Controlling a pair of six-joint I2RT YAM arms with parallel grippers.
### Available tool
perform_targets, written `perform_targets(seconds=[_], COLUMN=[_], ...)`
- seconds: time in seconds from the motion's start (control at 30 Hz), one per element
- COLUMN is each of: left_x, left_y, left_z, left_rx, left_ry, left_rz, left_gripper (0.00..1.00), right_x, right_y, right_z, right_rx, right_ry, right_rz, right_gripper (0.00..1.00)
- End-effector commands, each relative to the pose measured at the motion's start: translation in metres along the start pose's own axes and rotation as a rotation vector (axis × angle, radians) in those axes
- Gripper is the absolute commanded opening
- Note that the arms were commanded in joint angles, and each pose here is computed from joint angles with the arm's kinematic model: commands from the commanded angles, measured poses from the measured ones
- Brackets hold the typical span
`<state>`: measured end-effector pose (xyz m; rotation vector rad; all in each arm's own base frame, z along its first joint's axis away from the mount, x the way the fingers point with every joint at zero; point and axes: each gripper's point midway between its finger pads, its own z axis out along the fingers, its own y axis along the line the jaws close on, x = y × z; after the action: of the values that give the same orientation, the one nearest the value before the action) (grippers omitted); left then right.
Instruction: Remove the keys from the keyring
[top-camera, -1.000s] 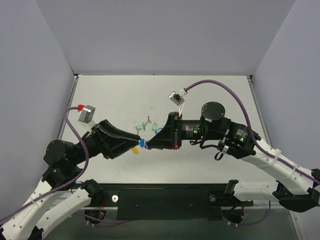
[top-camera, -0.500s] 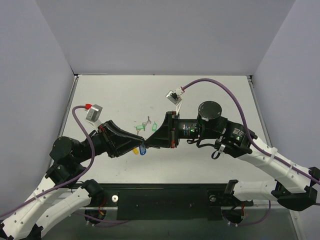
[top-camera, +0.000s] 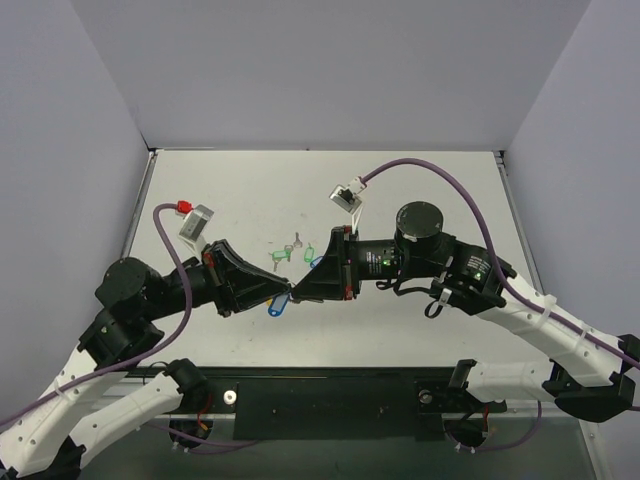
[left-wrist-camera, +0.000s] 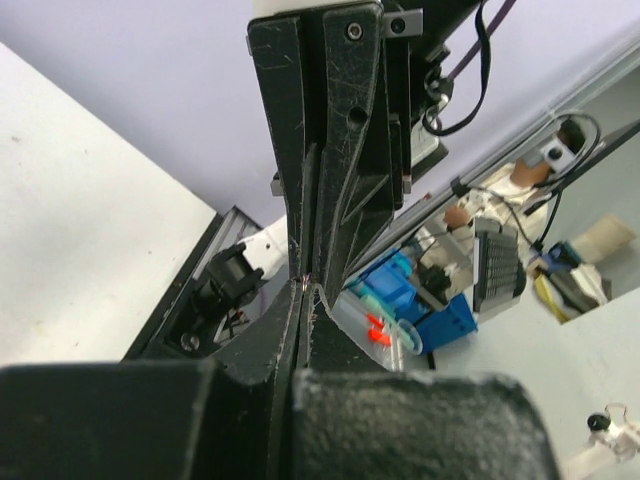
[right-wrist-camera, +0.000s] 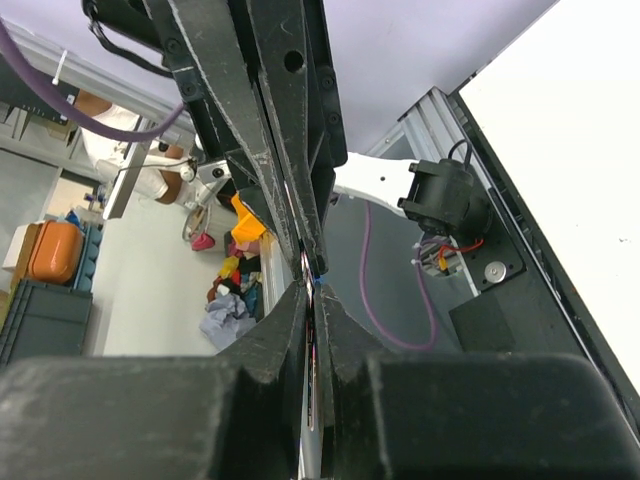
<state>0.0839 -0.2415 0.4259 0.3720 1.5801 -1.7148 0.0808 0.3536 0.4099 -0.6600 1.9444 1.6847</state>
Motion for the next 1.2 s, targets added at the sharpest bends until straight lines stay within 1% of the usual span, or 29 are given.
perform_targets(seconds=[0.0, 0.07, 0.2, 0.43, 0.63, 1.0, 1.17], left_x=[0.019, 0.026, 0.035, 0.044, 0.055, 0.068, 0.07], left_y=[-0.018, -0.021, -0.021, -0.027, -0.022, -0.022, -0.021], left_z=[-0.005, -0.007, -0.008, -0.01, -0.015, -0.025, -0.024], left_rx=[0.054, 0.073, 0.084, 0.152, 0.144, 0.171, 0.176], left_ry=[0.19, 0.25, 0.329, 0.404, 0.502, 0.629, 0.652], left_rz=[0.093, 0.111, 0.137, 0.136, 0.149, 0.134, 0.13], left_gripper=[0.0, 0.0, 0.0, 0.0, 0.0, 0.0, 0.0], right_x=[-0.004, -0.003, 0.0, 0.003, 0.004, 0.014, 0.018], right_y=[0.01, 0.01, 0.01, 0.012, 0.014, 0.017, 0.017], right_z=[-0.004, -0.007, -0.009, -0.013, -0.015, -0.013, -0.015], right_rx=[-0.016, -0.015, -0.015, -0.013, -0.012, -0.028, -0.029], right_ry=[0.01, 0.022, 0.037, 0.053, 0.067, 0.129, 0.152], right_rz=[-0.048, -0.049, -0.051, -0.054, -0.052, -0.053, -0.061], right_gripper=[0.0, 0.0, 0.0, 0.0, 0.0, 0.0, 0.0])
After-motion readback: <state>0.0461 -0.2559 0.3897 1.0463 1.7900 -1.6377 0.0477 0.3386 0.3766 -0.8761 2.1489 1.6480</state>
